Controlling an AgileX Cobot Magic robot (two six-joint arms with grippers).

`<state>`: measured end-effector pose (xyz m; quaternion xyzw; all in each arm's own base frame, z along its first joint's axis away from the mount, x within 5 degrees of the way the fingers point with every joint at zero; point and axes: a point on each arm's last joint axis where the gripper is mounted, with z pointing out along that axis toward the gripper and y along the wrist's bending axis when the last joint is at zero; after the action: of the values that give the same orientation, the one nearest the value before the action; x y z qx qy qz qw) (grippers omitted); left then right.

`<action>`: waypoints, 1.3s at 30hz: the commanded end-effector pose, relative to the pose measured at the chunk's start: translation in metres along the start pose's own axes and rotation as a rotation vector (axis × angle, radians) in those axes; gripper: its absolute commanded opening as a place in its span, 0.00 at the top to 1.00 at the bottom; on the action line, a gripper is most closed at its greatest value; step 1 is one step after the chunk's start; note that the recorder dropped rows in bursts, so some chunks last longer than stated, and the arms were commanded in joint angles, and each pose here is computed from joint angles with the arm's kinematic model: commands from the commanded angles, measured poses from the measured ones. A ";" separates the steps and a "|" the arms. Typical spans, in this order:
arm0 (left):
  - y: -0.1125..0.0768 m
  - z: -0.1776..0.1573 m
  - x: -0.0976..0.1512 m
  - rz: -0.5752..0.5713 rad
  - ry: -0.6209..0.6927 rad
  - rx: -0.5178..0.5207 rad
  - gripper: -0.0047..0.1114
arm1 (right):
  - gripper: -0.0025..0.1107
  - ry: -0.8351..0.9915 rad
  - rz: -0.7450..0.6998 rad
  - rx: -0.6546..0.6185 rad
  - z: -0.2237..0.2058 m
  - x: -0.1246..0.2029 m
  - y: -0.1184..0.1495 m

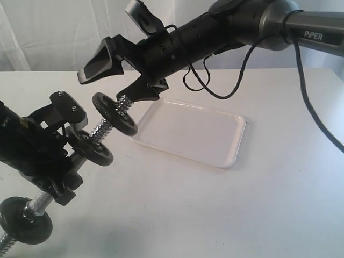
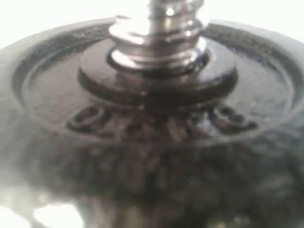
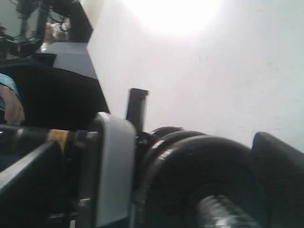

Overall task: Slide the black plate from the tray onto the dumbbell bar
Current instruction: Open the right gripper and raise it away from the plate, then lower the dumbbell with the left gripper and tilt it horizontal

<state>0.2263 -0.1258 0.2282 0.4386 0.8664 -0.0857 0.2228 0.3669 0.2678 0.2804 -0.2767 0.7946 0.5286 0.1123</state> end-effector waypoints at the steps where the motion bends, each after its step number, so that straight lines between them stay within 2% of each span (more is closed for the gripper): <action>1: 0.006 -0.020 -0.019 -0.025 -0.163 -0.074 0.96 | 0.05 -0.026 -0.040 -0.070 -0.012 -0.004 0.026; 10: 0.006 -0.020 -0.019 -0.025 -0.163 -0.074 0.96 | 0.05 -0.140 -0.061 -0.012 -0.067 -0.015 0.029; 18: 0.008 -0.021 -0.022 -0.026 -0.191 -0.098 0.96 | 0.07 -0.123 -0.131 0.113 -0.091 -0.010 0.044; 21: 0.009 -0.021 -0.023 -0.030 -0.203 -0.107 0.96 | 0.20 -0.098 -0.180 0.184 -0.099 -0.007 0.051; 23: 0.010 -0.021 -0.024 -0.040 -0.213 -0.114 0.96 | 0.36 -0.075 -0.197 0.249 -0.104 -0.003 0.054; 27: 0.011 -0.022 -0.026 -0.077 -0.239 -0.128 0.96 | 0.76 -0.053 -0.192 0.363 -0.117 0.002 0.060; 30: 0.012 -0.022 -0.026 -0.102 -0.250 -0.133 0.96 | 0.98 -0.049 -0.182 0.419 -0.123 0.004 0.064; 39: 0.021 -0.014 -0.037 -0.115 -0.280 -0.168 0.96 | 0.98 -0.117 -0.172 0.424 -0.140 0.010 0.099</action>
<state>0.2383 -0.1277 0.2231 0.3979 0.8783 -0.0798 0.2530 0.3297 0.1713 0.3933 -0.2895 0.8579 0.3496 0.2406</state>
